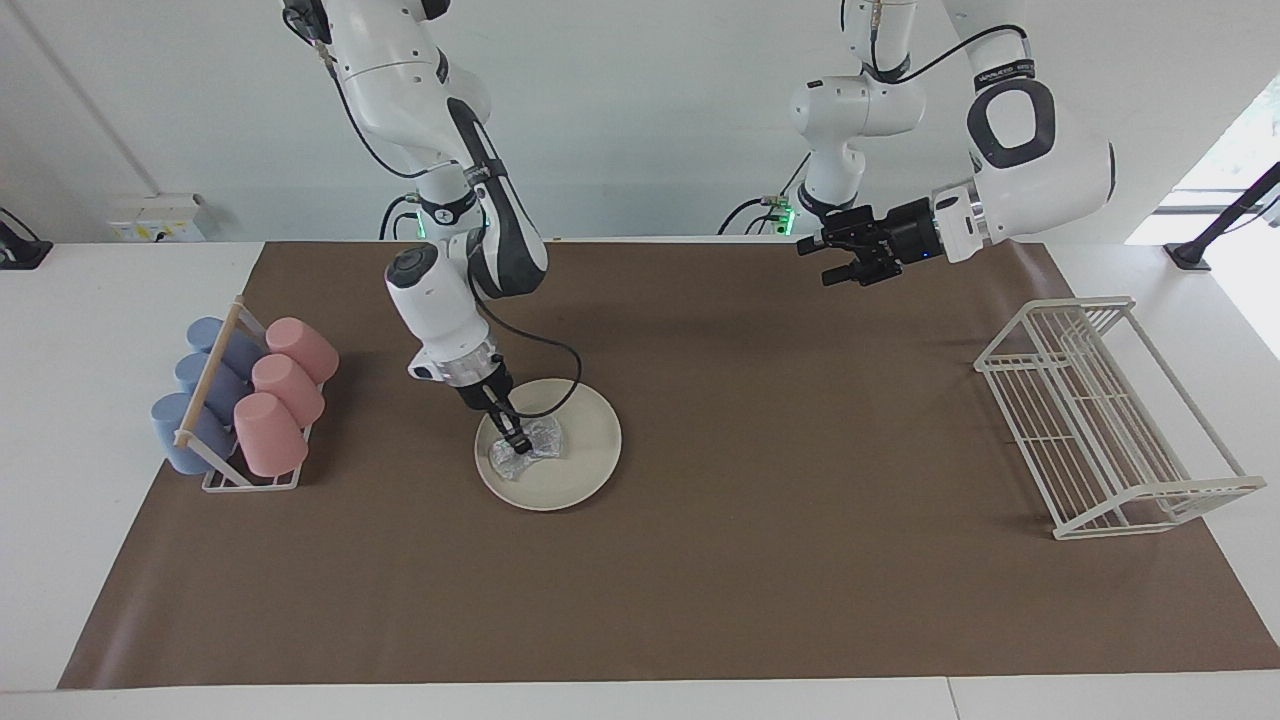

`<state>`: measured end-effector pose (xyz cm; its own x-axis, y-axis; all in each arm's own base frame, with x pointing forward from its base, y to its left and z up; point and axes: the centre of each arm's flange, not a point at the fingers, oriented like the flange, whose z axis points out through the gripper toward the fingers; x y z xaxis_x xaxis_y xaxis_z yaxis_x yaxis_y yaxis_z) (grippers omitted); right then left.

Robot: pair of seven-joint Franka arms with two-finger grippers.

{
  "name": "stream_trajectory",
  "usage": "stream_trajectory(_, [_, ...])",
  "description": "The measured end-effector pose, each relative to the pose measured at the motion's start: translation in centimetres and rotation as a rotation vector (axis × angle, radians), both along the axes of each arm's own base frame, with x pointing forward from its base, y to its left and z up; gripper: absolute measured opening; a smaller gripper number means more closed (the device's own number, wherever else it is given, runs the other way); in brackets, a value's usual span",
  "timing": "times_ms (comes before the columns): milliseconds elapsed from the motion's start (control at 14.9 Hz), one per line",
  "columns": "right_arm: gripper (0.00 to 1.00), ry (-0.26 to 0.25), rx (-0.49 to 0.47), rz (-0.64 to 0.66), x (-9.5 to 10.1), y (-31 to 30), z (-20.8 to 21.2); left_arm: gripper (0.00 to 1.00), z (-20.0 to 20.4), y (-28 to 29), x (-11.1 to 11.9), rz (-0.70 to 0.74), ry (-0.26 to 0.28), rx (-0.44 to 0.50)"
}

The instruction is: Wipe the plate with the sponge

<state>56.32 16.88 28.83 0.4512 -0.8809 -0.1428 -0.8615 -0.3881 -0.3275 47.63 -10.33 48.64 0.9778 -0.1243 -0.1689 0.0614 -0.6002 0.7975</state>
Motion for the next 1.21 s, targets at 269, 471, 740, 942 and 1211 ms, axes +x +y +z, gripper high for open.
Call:
stream_trajectory(269, [0.09, 0.031, 0.028, -0.039, -1.3, 4.1, 0.1, 1.0, 0.0, 0.0, 0.1, 0.009, 0.004, 0.003])
stream_trajectory(471, [0.09, 0.078, 0.046, -0.077, -1.2, 5.1, 1.3, 1.0, 0.0, 0.1, 0.1, 0.012, 0.004, 0.005])
stream_trajectory(740, [0.09, 0.172, 0.075, -0.099, -0.9, 6.5, 10.9, 1.0, 0.0, 0.1, 0.1, 0.021, 0.014, 0.008])
stream_trajectory(942, [0.09, 0.191, 0.036, -0.107, -2.5, 6.9, 17.6, 1.0, 0.1, -0.2, 0.1, 0.047, 0.048, 0.002])
stream_trajectory(1211, [0.09, 0.228, -0.01, -0.173, -5.0, 10.4, 25.5, 1.0, 1.0, -1.5, 0.3, 0.137, 0.147, -0.074])
